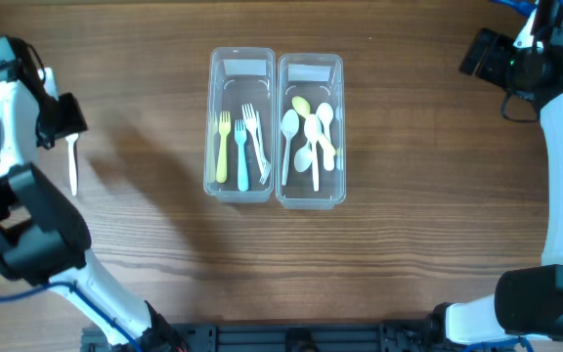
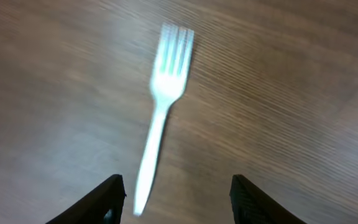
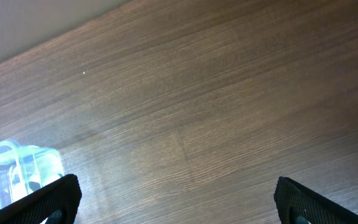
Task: Pack container
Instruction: 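Reach the left gripper to the last white fork and grasp it, then carry the last white fork into the left container and release it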
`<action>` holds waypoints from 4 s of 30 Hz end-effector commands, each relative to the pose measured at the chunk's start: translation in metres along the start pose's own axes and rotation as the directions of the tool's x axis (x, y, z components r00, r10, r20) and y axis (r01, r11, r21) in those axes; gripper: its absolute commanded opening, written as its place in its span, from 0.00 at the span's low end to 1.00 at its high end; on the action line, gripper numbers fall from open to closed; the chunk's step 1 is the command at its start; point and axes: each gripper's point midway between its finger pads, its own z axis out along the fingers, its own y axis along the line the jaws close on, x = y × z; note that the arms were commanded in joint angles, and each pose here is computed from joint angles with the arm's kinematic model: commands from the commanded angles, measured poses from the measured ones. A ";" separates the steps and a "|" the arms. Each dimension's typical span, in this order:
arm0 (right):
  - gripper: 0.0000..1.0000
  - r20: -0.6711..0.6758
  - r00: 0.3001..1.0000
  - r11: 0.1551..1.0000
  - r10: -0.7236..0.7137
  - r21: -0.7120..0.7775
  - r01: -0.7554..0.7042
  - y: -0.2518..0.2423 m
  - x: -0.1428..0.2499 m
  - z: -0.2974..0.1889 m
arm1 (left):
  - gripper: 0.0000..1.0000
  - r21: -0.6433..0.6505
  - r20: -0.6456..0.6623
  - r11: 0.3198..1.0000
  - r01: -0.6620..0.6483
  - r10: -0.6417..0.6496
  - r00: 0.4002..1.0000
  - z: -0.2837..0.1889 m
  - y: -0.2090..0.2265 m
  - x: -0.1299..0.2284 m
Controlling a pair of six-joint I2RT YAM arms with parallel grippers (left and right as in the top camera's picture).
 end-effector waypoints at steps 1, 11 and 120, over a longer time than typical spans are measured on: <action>1.00 0.006 1.000 1.000 0.012 0.012 -0.012 -0.001 -0.002 0.000 | 0.58 0.094 -0.092 0.990 -0.104 0.112 0.989 0.043 -0.014 0.017; 1.00 0.006 1.000 1.000 0.012 0.012 -0.012 -0.001 -0.002 0.000 | 0.57 0.101 -0.140 0.994 -0.047 0.061 0.988 0.068 0.004 0.026; 1.00 0.006 1.000 1.000 0.012 0.012 -0.012 -0.001 -0.002 0.000 | 0.04 0.452 0.174 0.859 -0.240 0.179 0.968 -0.157 -0.286 0.040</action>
